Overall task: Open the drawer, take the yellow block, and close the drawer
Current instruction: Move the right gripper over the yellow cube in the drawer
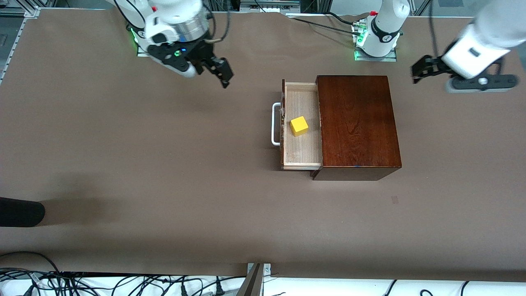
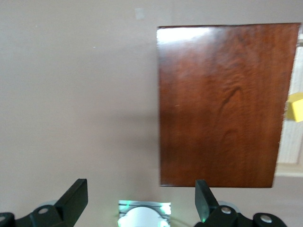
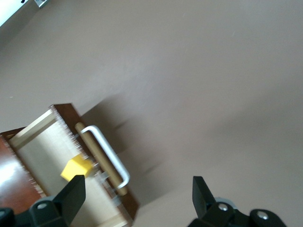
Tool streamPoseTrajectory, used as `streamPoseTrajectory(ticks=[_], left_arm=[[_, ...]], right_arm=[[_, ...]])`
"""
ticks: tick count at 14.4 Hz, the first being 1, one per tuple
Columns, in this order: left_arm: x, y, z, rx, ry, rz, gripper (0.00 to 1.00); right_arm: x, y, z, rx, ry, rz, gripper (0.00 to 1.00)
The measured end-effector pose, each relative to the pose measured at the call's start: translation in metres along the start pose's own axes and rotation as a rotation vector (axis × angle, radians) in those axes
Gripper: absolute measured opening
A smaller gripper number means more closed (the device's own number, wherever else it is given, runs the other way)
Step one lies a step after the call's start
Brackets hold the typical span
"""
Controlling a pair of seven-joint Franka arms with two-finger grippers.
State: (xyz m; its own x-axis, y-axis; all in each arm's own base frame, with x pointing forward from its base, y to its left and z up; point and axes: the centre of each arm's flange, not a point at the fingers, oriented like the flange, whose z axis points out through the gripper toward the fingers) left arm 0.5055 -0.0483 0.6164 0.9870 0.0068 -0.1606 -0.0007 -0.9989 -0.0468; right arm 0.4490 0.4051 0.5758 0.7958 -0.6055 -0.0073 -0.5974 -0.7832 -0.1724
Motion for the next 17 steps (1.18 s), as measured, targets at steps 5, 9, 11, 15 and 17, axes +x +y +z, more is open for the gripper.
streamPoseTrajectory(ticks=[5, 9, 11, 15, 17], left_arm=[[-0.003, -0.062, 0.021, -0.034, -0.021, 0.015, 1.00], [-0.014, -0.063, 0.026, -0.041, -0.015, 0.022, 1.00], [-0.017, -0.063, 0.024, -0.042, -0.010, 0.022, 1.00], [-0.016, -0.062, 0.024, -0.041, -0.007, 0.024, 1.00], [-0.016, -0.061, 0.024, -0.041, -0.004, 0.025, 1.00]], right_arm=[[-0.064, -0.064, 0.032, 0.015, -0.007, 0.193, 1.00], [-0.089, -0.101, 0.080, -0.020, -0.036, 0.361, 1.00], [-0.094, -0.109, 0.098, -0.048, -0.049, 0.400, 1.00], [-0.111, -0.114, 0.113, -0.082, -0.056, 0.449, 1.00], [-0.120, -0.115, 0.117, -0.088, -0.057, 0.472, 1.00]])
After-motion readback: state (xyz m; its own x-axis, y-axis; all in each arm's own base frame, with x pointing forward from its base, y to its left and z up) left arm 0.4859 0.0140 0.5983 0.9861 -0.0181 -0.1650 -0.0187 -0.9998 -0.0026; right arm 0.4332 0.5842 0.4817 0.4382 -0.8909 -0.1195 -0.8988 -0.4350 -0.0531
